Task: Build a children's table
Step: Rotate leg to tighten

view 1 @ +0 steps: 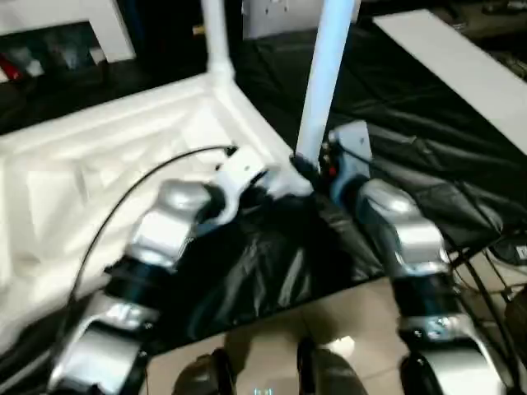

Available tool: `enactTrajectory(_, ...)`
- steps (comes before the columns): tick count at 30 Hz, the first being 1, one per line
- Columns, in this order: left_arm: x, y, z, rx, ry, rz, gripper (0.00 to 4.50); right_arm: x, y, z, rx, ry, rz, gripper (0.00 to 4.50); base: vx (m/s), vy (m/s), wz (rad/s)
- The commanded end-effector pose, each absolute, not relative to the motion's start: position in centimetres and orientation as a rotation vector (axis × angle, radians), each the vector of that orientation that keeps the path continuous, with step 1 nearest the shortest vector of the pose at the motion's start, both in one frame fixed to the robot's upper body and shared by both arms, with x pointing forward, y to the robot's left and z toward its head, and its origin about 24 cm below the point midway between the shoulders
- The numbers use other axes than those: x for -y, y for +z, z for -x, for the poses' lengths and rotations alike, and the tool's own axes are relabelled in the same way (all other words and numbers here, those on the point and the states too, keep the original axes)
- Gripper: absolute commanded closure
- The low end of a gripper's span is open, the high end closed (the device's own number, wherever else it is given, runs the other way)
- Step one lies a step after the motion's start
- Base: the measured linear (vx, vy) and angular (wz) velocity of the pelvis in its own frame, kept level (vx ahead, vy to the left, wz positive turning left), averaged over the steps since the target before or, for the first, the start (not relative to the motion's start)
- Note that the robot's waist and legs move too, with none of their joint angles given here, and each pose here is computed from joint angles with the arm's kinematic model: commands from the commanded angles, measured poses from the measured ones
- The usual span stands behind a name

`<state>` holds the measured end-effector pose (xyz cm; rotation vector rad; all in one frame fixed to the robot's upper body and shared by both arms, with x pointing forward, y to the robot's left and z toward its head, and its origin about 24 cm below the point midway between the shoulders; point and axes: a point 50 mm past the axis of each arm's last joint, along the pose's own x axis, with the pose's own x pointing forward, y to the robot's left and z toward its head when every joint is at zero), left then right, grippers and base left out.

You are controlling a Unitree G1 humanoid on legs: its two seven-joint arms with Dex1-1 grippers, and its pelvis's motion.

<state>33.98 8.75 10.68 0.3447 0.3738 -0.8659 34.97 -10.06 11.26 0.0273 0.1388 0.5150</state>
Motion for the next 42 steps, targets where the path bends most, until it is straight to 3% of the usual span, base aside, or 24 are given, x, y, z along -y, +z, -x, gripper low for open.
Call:
enactTrajectory(1, -6.3, 12.3, -33.9, -0.280, -0.907, -0.346, 4.50, 4.8, 10.5, -33.2, -0.182, 0.773, -0.122, 1.99, 0.000, 0.000, 0.00)
enactTrajectory(9, -8.2, 11.5, -33.0, -0.302, -0.978, -0.392, 4.50, 8.2, 9.9, -32.9, -0.146, 0.788, -0.012, 1.24, 0.000, 0.000, 0.00)
enactTrajectory(10, -8.9, 11.3, -32.6, -0.287, -1.040, -0.411, 4.50, 9.9, 10.2, -32.6, -0.117, 0.839, 0.000, 1.18, 0.000, 0.000, 0.00)
enactTrajectory(13, -9.5, 11.2, -32.5, -0.296, -1.066, -0.414, 4.50, 11.0, 10.4, -32.3, -0.105, 0.907, 0.035, 0.95, 0.000, 0.000, 0.00)
enactTrajectory(18, -11.4, 10.8, -31.4, -0.321, -1.238, -0.487, 4.50, 14.5, 11.0, -31.8, -0.119, 1.053, 0.137, 0.52, 0.000, 0.000, 0.00)
enactTrajectory(27, -13.1, 10.5, -30.5, -0.336, -1.468, -0.594, 4.50, 16.0, 11.7, -31.1, -0.142, 1.326, 0.203, 0.52, 0.000, 0.000, 0.00)
enactTrajectory(28, -13.3, 10.4, -30.5, -0.343, -1.502, -0.603, 4.50, 16.0, 11.8, -30.9, -0.138, 1.380, 0.205, 0.77, 0.000, 0.000, 0.00)
enactTrajectory(31, -13.4, 10.4, -30.5, -0.348, -1.548, -0.629, 4.50, 15.9, 11.8, -30.7, -0.148, 1.454, 0.206, 0.90, 0.000, 0.000, 0.00)
enactTrajectory(32, -13.5, 10.4, -30.5, -0.346, -1.558, -0.635, 4.50, 15.9, 11.7, -30.7, -0.151, 1.469, 0.209, 1.20, 0.000, 0.000, 0.00)
enactTrajectory(34, -13.5, 10.5, -30.6, -0.344, -1.577, -0.647, 4.50, 15.7, 11.7, -30.6, -0.160, 1.510, 0.202, 1.32, 0.000, 0.000, 0.00)
enactTrajectory(42, -13.5, 10.5, -30.8, -0.337, -1.587, -0.660, 4.50, 15.3, 11.3, -30.6, -0.183, 1.558, 0.218, 2.09, 0.000, 0.000, 0.00)
